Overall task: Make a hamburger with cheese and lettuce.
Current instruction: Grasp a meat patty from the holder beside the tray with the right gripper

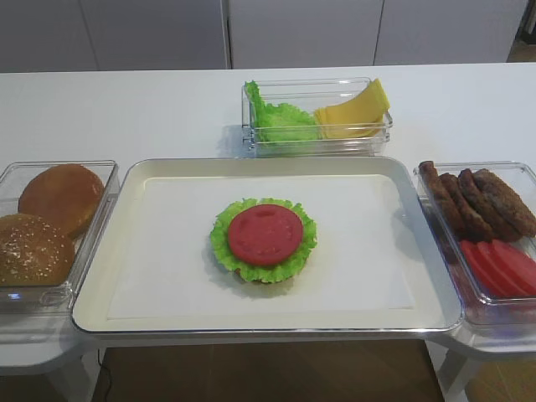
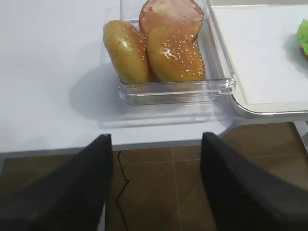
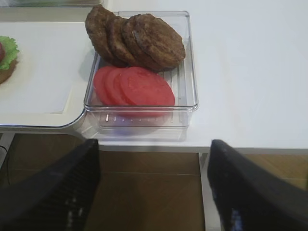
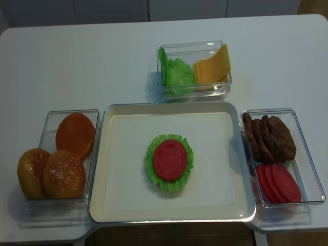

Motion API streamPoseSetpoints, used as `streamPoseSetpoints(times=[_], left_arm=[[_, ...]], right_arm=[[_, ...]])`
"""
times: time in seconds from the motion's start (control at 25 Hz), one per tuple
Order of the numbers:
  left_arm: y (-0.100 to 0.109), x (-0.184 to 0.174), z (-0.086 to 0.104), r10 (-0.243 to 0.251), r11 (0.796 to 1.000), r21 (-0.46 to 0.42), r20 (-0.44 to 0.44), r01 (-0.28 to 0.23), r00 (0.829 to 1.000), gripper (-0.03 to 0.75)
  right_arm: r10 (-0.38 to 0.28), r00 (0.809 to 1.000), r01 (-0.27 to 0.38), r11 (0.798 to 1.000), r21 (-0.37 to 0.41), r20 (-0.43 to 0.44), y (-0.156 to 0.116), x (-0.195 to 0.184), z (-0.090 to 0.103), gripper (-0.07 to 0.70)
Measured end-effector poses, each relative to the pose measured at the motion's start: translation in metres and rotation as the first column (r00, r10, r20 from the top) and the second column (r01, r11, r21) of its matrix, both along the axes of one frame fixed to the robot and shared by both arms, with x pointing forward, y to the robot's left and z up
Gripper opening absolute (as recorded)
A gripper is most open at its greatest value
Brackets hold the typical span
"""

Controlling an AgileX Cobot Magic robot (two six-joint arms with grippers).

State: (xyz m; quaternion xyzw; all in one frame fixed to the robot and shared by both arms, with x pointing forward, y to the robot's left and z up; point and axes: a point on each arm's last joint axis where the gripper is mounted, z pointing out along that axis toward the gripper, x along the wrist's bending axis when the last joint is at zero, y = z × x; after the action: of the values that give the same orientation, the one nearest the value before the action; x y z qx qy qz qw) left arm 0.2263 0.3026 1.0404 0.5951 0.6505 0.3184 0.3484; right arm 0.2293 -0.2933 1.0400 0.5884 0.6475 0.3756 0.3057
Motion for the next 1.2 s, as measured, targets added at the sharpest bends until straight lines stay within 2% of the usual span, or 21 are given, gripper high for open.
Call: streamPoseSetpoints(times=[0.96,1.2], left_arm=[[0.000,0.000,0.000,0.000,1.000,0.000,0.000,0.000,1.000,0.433],[0.000,0.000,0.000,0.000,1.000,0.000,0.000,0.000,1.000,0.433]], right_arm=[[-0.001,1.000,0.001,1.000,-0.001,0.006,0.000,0.000,0.000,0.539],[-0.024,0.998,0.020,0.998,0.061,0.064,0.001,-0.003,0.020,0.538]])
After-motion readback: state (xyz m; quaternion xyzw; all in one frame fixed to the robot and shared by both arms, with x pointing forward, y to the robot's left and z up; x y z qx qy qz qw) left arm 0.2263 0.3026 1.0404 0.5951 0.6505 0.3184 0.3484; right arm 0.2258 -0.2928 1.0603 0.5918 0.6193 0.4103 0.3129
